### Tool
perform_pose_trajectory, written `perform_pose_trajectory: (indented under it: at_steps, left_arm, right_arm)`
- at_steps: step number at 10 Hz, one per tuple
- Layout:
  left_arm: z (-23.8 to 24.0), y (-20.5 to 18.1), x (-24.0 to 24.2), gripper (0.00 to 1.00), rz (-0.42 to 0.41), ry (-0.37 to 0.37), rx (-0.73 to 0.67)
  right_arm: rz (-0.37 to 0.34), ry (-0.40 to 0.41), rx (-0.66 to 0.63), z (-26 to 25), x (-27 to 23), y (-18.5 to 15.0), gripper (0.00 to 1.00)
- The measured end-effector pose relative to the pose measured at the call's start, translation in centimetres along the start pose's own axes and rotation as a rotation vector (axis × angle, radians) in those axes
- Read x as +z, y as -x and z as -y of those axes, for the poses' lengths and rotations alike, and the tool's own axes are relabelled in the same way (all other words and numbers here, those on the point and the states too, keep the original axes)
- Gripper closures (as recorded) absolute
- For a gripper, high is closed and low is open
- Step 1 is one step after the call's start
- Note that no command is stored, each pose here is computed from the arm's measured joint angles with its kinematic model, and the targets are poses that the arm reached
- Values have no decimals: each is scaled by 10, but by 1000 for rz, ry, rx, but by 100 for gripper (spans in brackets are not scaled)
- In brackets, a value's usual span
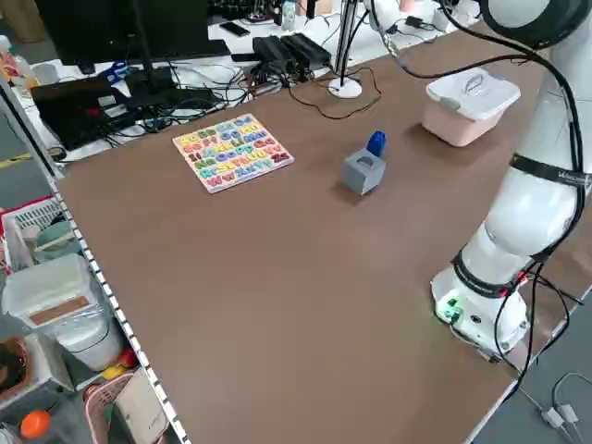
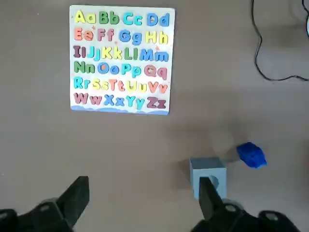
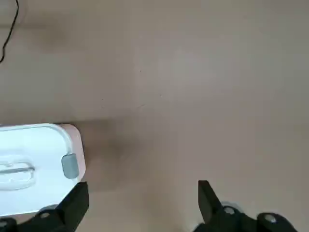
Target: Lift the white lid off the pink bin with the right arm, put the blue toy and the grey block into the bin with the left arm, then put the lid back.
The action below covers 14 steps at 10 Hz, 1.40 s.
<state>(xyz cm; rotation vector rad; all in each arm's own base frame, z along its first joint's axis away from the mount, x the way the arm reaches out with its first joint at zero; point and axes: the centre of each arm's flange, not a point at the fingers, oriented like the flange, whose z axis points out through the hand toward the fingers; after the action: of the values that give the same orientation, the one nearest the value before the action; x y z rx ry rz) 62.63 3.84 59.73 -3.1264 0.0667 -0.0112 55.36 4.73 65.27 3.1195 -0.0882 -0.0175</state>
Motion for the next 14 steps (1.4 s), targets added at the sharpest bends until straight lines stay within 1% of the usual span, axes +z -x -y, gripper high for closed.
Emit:
perform_pose_trajectory:
  at_steps: [3, 5, 7, 9, 10, 11, 13, 14]
  left_arm:
    - [-18, 0, 1, 0, 12, 11, 31]
    - [-50, -1, 0, 0, 11, 26, 67]
    - [-79, -1, -1, 0, 11, 67, 71]
    - [-85, -1, -1, 0, 12, 98, 52]
    - [-93, 0, -1, 0, 16, 103, 36]
    - [-105, 1, 1, 0, 21, 107, 27]
    - [-124, 3, 4, 0, 32, 114, 14]
    - [-130, 3, 6, 0, 38, 115, -11]
  right_arm:
    - [1, 0, 2, -1, 0, 0, 0]
    - [1, 0, 3, -2, 0, 0, 0]
    - [1, 0, 4, -2, 0, 0, 0]
    - [-1, -1, 8, -1, 0, 0, 0]
    - [-4, -5, 53, 2, -1, 0, 0]
    - [-11, -16, 141, 12, -2, 1, 0]
    - [-28, -46, 355, 70, -1, 7, 0]
    - [-11, -82, 474, 105, 6, 11, 0]
